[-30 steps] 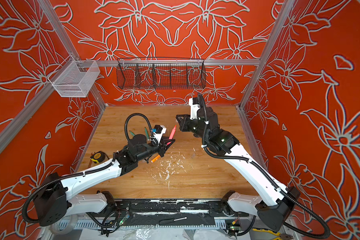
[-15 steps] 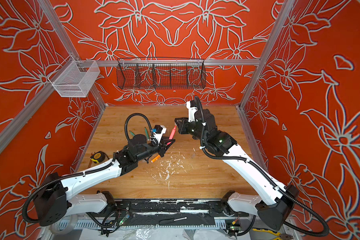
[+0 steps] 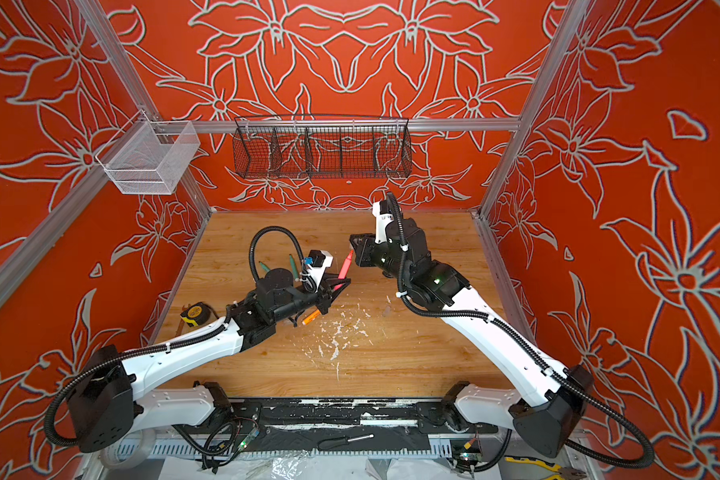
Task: Insert the pens into the pen caps
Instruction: 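Push the cap down onto the pink marker tip with the right gripper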
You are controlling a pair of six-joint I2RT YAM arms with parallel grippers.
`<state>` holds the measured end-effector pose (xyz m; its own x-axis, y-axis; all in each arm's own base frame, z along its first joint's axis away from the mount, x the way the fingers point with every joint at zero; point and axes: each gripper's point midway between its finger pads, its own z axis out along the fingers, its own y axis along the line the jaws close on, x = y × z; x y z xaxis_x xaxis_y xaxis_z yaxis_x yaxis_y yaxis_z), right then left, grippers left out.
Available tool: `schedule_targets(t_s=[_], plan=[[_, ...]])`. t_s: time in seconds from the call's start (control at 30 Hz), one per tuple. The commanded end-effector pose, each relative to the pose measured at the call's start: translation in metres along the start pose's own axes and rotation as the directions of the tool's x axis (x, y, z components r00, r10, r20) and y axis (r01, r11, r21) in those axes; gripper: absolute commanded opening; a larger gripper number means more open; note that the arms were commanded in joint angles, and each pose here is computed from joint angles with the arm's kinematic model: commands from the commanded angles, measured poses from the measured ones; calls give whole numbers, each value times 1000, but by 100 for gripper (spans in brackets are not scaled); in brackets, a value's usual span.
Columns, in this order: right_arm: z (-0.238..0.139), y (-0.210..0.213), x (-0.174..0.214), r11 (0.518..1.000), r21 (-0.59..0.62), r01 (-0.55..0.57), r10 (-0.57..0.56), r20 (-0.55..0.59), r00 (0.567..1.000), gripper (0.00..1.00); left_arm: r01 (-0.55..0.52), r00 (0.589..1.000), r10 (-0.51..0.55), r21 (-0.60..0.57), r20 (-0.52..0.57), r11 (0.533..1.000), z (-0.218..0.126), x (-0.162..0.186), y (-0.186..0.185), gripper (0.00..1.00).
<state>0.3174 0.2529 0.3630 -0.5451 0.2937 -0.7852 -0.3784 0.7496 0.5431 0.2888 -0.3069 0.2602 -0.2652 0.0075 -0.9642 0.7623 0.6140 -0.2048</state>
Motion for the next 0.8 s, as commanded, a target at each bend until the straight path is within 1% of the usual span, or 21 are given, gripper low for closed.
schedule_targets(t_s=[0.0, 0.1, 0.37, 0.43, 0.53, 0.7, 0.77], plan=[[2, 4, 4, 1000, -14, -1, 1, -11, 1000, 7, -8, 998, 6, 25, 58, 1000, -1, -21, -8, 0], [3, 2, 13, 1000, -7, 0, 0, -36, 999, 7, -5, 998, 3, 24, 55, 1000, 0, -20, -7, 0], [-5, 2, 20, 1000, -18, -9, 8, -35, 999, 7, 14, 998, -14, -1, 56, 1000, 1, -21, -2, 0], [-5, 3, 22, 1000, -22, -12, 11, -40, 999, 8, 18, 998, -18, -6, 59, 1000, 1, -21, -1, 0], [-4, 6, 28, 999, -37, -26, 24, -46, 999, 11, 19, 998, -17, -20, 64, 1000, 0, -22, 1, 0], [-2, 12, 36, 996, -61, -58, 54, -58, 997, 13, -10, 998, 13, -31, 69, 999, -1, -24, 2, 0], [-2, 17, 37, 995, -76, -66, 61, -61, 996, 15, -37, 997, 39, -30, 71, 999, -2, -25, 1, 0]])
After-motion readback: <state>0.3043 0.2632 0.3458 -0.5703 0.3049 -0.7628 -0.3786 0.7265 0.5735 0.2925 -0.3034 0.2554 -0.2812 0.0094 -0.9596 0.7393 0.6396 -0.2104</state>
